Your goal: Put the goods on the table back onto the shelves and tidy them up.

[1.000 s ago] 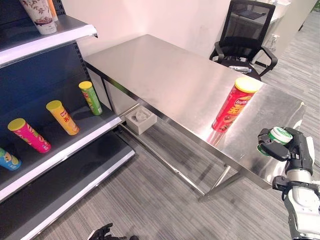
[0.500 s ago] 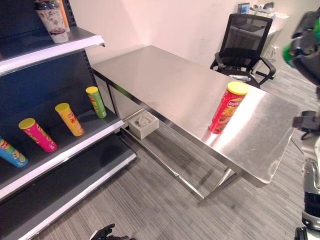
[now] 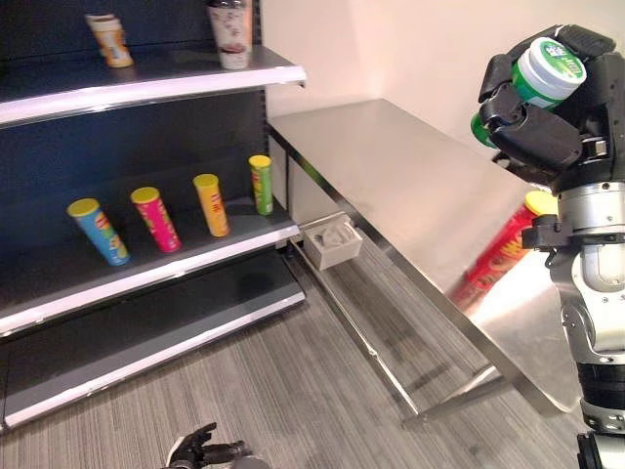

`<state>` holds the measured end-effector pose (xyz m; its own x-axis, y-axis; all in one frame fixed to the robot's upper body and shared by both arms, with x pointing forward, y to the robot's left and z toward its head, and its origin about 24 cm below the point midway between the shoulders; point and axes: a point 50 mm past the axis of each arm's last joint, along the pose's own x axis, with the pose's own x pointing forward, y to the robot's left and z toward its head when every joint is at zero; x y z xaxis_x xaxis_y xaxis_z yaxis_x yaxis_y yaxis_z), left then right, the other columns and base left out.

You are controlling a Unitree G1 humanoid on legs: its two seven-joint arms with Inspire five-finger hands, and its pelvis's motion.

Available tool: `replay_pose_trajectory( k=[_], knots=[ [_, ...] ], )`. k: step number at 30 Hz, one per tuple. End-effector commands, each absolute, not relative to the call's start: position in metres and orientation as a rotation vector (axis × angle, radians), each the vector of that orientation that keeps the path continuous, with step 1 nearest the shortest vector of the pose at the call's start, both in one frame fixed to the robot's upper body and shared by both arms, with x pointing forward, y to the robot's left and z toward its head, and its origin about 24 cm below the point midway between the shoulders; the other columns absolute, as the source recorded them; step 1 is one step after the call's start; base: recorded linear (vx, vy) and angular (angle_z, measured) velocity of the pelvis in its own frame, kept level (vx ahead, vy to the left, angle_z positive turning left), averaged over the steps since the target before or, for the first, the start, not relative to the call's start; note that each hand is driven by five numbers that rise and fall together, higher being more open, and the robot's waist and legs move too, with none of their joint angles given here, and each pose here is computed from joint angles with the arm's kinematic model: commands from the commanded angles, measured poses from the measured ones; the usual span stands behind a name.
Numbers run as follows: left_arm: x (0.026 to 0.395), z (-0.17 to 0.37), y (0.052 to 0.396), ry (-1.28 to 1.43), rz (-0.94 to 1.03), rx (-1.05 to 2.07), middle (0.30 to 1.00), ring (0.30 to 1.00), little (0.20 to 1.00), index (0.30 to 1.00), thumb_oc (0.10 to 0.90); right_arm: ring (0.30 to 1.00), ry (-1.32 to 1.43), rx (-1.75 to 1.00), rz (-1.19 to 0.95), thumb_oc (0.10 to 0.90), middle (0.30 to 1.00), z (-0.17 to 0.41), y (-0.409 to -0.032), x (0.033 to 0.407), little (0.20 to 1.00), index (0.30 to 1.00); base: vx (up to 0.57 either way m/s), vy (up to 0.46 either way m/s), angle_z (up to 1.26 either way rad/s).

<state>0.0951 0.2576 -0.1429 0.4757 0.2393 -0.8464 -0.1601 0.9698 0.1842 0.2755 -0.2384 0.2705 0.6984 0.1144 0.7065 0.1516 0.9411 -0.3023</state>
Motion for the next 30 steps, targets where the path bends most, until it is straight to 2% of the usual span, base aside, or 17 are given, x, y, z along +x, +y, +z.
replay_pose_trajectory(
  k=[1, 6, 14, 23, 24, 30],
  knots=[
    [0.105, -0.136, 0.261, 0.999, 0.186, 0.18, 0.9, 0.9, 0.9, 0.9, 0.8, 0.3, -1.006, -0.405, -0.063, 0.4, 0.3, 0.319, -0.243, 0.26, 0.3, 0.3, 0.01, 0.158, 0.66],
    [0.107, -0.136, 0.26, 1.0, 0.183, 0.18, 0.9, 0.9, 0.9, 0.9, 0.8, 0.3, -0.984, -0.433, -0.09, 0.4, 0.3, 0.319, -0.248, 0.26, 0.3, 0.3, 0.02, 0.149, 0.28],
    [0.112, -0.128, 0.276, 0.98, 0.2, 0.231, 0.9, 0.9, 0.9, 0.9, 0.8, 0.3, -0.891, -0.535, -0.159, 0.4, 0.3, 0.309, -0.251, 0.274, 0.3, 0.3, 0.09, 0.447, 0.68],
    [0.111, -0.124, 0.283, 0.98, 0.196, 0.255, 0.9, 0.9, 0.9, 0.9, 0.8, 0.3, -0.864, -0.541, -0.173, 0.4, 0.3, 0.305, -0.259, 0.273, 0.3, 0.3, 0.07, 0.107, 0.23],
    [0.102, -0.13, 0.278, 1.017, 0.182, 0.236, 0.9, 0.9, 0.9, 0.9, 0.8, 0.3, -0.89, -0.512, -0.201, 0.4, 0.3, 0.31, -0.266, 0.268, 0.3, 0.3, 0.23, -0.073, 0.41],
    [0.103, -0.132, 0.269, 1.009, 0.155, 0.232, 0.9, 0.9, 0.9, 0.9, 0.8, 0.3, -0.932, -0.498, -0.198, 0.4, 0.3, 0.322, -0.263, 0.267, 0.3, 0.3, 0.13, -0.045, 0.79]
  ],
)
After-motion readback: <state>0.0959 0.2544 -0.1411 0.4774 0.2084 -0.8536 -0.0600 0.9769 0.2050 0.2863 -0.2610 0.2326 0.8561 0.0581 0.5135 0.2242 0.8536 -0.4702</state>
